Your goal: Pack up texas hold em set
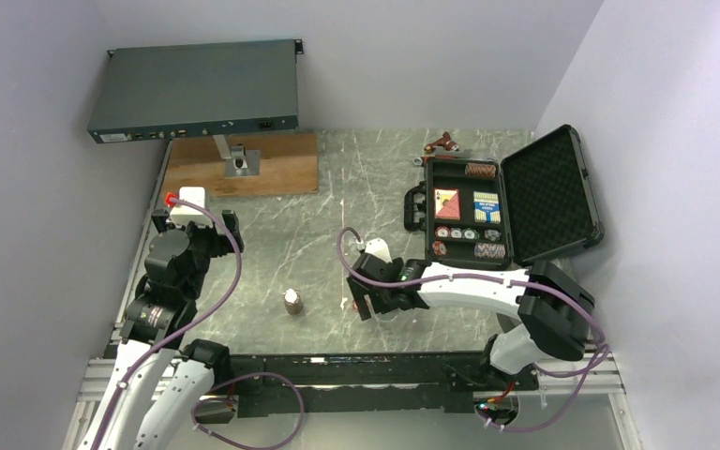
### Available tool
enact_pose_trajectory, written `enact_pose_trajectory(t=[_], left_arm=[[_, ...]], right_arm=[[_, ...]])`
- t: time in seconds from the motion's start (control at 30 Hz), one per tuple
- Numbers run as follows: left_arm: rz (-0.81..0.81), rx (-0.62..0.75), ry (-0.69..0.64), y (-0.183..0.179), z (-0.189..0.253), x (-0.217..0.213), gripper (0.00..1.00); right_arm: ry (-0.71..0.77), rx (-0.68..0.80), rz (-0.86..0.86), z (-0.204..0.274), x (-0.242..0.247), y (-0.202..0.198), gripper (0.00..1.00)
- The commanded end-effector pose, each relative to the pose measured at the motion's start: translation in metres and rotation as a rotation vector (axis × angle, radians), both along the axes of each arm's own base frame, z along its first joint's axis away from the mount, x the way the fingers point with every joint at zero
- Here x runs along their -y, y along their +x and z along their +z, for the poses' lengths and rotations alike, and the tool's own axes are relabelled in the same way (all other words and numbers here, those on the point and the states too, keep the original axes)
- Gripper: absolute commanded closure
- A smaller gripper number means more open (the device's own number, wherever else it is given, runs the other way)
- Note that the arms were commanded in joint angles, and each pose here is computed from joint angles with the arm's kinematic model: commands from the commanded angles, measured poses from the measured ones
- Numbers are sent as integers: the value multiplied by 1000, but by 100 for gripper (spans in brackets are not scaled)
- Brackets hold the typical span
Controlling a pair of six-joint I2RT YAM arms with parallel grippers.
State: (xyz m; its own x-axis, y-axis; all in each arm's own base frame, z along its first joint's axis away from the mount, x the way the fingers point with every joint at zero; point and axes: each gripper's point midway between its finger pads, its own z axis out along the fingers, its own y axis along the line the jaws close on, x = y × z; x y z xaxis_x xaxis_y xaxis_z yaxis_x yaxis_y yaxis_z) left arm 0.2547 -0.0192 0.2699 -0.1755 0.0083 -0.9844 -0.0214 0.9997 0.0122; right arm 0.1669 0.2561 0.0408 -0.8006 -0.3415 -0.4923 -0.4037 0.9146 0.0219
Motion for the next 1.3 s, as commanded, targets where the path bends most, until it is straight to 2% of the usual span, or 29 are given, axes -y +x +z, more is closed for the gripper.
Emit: enact_pose_trajectory(t=[0.0,0.43,1.27], left_arm=[[-5,17,14,0,6,0,0],[-7,24,13,-1,7,0,0],[-6,20,15,0,7,0,1]], right_arm=[[-15,-28,-115,-9,13,-6,12],[-14,-68,-168,-24,19,-14,13],[11,-71,-145,-28,7,-11,26]])
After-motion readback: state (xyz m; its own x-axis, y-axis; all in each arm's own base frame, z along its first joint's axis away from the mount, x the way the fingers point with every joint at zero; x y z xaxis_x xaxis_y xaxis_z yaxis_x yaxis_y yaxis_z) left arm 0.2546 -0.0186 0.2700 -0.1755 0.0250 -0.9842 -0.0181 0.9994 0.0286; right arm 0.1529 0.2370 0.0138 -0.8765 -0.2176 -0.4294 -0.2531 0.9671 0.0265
